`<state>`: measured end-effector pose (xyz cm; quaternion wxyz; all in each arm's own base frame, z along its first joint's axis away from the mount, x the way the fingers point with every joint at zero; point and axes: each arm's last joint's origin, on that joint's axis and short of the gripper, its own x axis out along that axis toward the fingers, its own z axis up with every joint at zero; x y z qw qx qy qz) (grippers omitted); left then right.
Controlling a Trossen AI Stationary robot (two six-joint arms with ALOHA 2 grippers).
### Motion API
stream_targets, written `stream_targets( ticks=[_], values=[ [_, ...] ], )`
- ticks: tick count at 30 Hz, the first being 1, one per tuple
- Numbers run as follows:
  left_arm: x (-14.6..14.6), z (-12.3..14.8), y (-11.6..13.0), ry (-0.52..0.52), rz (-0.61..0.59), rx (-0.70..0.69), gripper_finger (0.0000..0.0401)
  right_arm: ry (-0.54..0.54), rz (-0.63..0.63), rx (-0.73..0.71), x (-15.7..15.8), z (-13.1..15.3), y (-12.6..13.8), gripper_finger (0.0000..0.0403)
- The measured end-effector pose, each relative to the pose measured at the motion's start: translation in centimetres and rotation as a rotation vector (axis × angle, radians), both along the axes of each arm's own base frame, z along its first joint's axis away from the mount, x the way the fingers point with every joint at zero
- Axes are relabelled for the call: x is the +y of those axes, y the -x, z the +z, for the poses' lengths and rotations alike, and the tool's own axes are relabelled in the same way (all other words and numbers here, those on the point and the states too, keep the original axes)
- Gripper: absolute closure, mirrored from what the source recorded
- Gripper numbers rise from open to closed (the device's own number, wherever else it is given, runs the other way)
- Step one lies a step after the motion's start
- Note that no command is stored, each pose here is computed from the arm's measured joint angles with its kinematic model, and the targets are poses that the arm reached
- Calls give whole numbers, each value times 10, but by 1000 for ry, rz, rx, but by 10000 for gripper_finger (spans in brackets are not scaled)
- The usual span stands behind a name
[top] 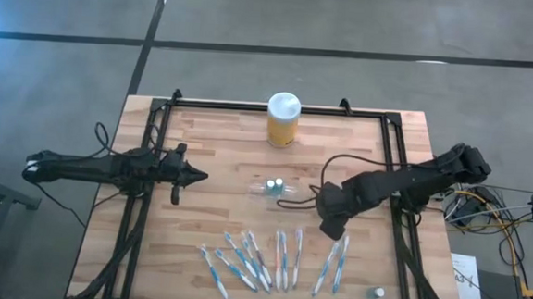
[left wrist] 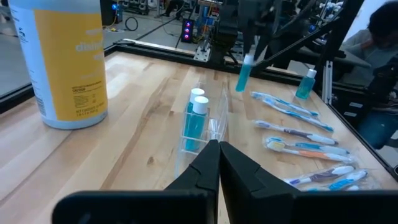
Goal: Pick & Place toothbrushing station
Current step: Put the blue mouthwash into the transparent organizer
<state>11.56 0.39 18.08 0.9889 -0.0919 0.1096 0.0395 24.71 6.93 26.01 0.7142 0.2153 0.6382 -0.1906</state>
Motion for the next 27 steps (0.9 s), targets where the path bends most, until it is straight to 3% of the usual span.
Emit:
stream_targets(
  ticks=[6, 13, 17, 27],
  values=[
    [0, 0, 0, 0, 1, -1, 387, 69, 223, -109, -1, 51, -9, 321],
    [0, 3, -1, -3, 10, -32, 387, 149, 347, -274, -20, 100, -33, 321],
    [0, 4, -1, -3, 14, -45, 387, 221, 426, -267, -32, 103, -53, 322],
    [1, 3, -1, 1, 19, -43, 387, 155, 508, -99, -50, 83, -121, 322]
  ],
)
